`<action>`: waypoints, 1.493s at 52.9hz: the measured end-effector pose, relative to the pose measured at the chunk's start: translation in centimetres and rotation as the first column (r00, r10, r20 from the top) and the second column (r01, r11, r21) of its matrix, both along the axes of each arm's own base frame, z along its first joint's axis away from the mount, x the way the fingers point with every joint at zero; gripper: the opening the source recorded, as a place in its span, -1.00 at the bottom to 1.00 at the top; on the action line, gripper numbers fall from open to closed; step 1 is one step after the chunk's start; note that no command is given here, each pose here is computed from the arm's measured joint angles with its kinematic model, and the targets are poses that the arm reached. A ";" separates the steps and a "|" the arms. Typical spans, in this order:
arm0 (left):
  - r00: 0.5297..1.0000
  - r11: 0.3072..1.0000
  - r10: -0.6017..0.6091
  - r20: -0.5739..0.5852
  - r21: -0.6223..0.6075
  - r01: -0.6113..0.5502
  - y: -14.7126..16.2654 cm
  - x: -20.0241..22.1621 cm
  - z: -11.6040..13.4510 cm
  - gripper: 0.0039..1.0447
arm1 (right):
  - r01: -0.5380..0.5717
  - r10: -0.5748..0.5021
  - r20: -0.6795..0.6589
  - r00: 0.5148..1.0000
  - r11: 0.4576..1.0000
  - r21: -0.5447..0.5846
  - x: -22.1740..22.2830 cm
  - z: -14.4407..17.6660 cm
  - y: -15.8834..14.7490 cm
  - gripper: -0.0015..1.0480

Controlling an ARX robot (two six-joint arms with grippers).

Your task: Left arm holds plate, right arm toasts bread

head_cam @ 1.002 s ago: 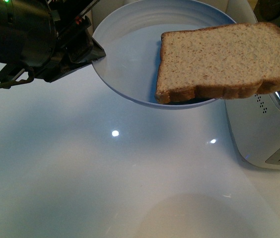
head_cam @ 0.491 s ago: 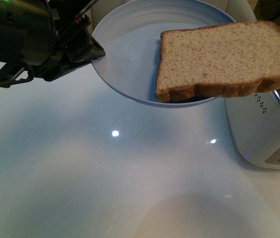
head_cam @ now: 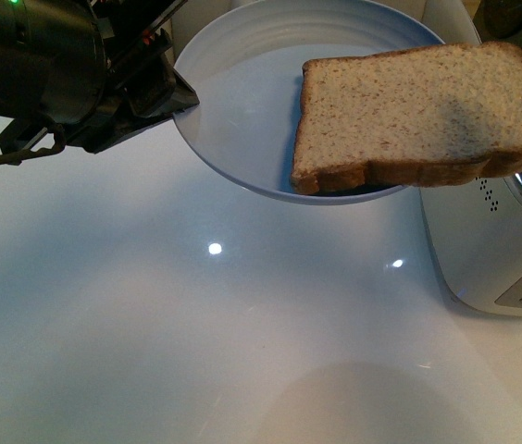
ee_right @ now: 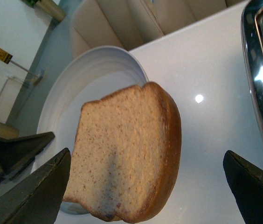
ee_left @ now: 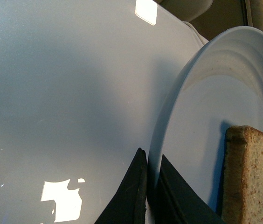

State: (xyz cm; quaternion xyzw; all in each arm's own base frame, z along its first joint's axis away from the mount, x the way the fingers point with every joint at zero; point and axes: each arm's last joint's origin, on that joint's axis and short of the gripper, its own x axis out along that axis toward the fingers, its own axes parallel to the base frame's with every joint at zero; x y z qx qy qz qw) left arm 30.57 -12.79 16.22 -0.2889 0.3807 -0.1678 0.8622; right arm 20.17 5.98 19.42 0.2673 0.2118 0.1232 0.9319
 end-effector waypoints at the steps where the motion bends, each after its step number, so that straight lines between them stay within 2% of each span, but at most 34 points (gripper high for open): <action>1: 1.000 1.000 0.000 0.000 0.000 0.000 0.0 0.0 0.0 -0.94 | 0.001 -0.001 -0.013 1.000 1.000 0.010 0.1 -0.2 0.1 0.83; 23: 1.000 1.000 0.000 0.000 0.000 0.000 0.0 0.0 0.0 -0.94 | 0.037 -0.008 -0.129 0.992 0.975 0.219 1.4 -2.0 0.5 0.81; 35: 1.000 1.000 0.000 0.000 0.000 0.000 0.0 0.0 0.0 -0.94 | 0.049 -0.009 -0.160 0.987 0.966 0.253 1.3 -2.4 0.9 -0.03; 45: 1.000 1.000 0.000 0.000 0.000 0.000 0.0 0.0 0.0 -0.94 | 0.050 -0.004 -0.166 0.986 0.960 0.274 1.2 -2.2 0.8 -0.56; 53: 1.000 1.000 0.000 0.000 -0.001 0.000 0.0 0.0 0.0 -0.94 | 0.047 -0.004 -0.151 0.989 0.957 0.286 0.9 -1.5 0.5 -0.91; 64: 1.000 1.000 0.000 0.000 0.000 0.000 0.0 0.0 0.0 -0.94 | 0.068 -0.033 -0.122 0.992 0.954 0.293 0.4 -0.3 -0.5 -0.94; 69: 1.000 1.000 0.000 0.000 -0.001 0.000 0.0 0.0 0.0 -0.94 | 0.074 -0.059 -0.059 0.996 0.953 0.295 0.2 1.6 -1.6 -0.94; 79: 1.000 1.000 0.000 -0.001 -0.001 0.000 0.0 0.0 0.0 -0.94 | 0.114 -0.136 0.117 0.984 0.977 0.178 0.1 5.7 -4.1 -0.94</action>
